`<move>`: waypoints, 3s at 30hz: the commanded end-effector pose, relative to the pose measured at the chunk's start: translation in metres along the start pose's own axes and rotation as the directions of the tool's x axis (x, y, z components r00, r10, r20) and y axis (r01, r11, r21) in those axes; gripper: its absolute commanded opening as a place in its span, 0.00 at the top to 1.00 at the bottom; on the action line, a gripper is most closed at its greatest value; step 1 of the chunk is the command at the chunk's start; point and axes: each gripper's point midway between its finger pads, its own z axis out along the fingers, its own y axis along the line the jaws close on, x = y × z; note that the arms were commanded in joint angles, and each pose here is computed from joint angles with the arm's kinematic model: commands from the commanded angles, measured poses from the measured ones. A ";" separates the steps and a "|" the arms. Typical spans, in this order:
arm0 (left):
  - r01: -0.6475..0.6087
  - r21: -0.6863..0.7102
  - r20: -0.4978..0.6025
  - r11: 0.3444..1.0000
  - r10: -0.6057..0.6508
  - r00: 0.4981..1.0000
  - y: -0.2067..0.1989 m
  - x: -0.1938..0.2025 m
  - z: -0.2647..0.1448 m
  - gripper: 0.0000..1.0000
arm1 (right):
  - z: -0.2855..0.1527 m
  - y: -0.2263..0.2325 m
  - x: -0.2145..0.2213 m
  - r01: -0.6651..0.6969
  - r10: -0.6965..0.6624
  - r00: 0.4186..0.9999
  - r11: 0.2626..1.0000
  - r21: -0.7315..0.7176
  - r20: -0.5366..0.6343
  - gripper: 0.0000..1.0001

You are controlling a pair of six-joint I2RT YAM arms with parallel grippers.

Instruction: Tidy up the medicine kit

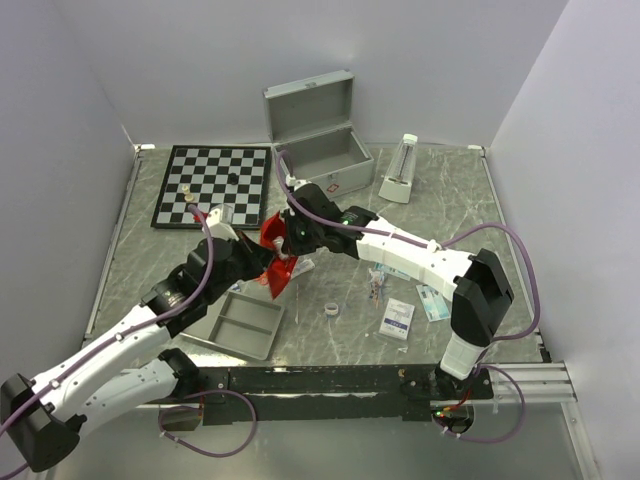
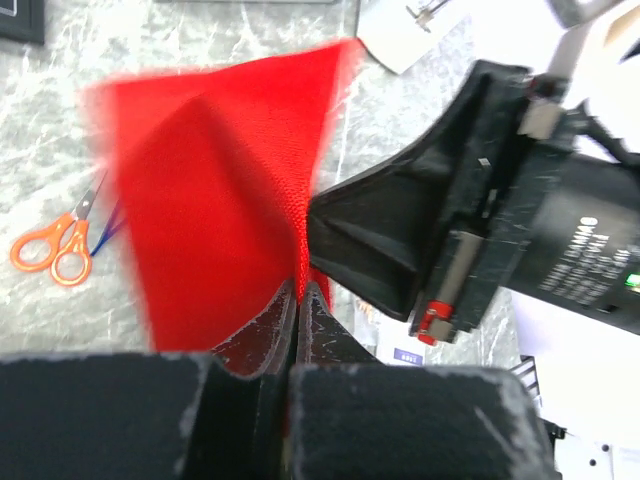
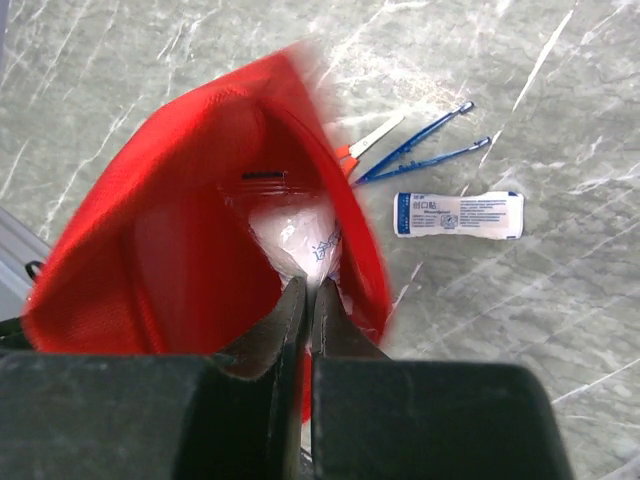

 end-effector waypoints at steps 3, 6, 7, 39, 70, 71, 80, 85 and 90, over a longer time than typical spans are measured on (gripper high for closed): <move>-0.004 0.084 0.030 0.996 0.002 1.000 -0.019 -0.009 -0.001 0.99 | -0.007 0.010 -0.009 0.021 -0.019 0.999 0.999 -0.041 0.050 1.00; 0.002 0.097 0.019 0.995 -0.004 1.000 -0.020 -0.005 0.000 0.99 | -0.007 0.013 -0.012 0.020 -0.018 0.998 0.999 -0.046 0.054 1.00; 0.002 0.098 0.018 0.995 -0.004 1.000 -0.020 -0.005 0.001 0.99 | -0.007 0.013 -0.014 0.018 -0.016 0.998 0.999 -0.044 0.057 1.00; 0.031 -0.020 -0.023 0.999 -0.031 0.999 -0.004 0.002 0.006 0.99 | -0.055 0.013 -0.051 0.002 0.016 0.973 0.997 -0.076 0.231 0.29; 0.112 -0.329 0.230 0.938 -0.035 0.973 0.053 -0.065 -0.053 0.99 | 0.015 -0.086 0.039 -0.144 0.144 0.989 0.989 0.026 -0.029 0.28; 0.114 -0.329 0.230 0.938 -0.037 0.972 0.054 -0.064 -0.054 0.99 | 0.020 -0.085 0.038 -0.161 0.161 0.986 0.987 0.024 -0.032 0.28; 0.134 -0.333 0.238 0.933 -0.054 0.970 0.062 -0.060 -0.056 0.99 | 0.062 -0.096 0.049 -0.334 0.342 0.938 0.936 0.111 -0.064 0.32; 0.139 -0.322 0.255 0.936 -0.056 0.965 0.062 -0.062 -0.059 0.99 | 0.073 -0.100 0.053 -0.393 0.405 0.912 0.908 0.144 -0.067 0.32; 0.146 -0.327 0.256 0.934 -0.061 0.965 0.065 -0.060 -0.059 0.99 | 0.082 -0.104 0.056 -0.463 0.476 0.876 0.875 0.145 -0.078 0.32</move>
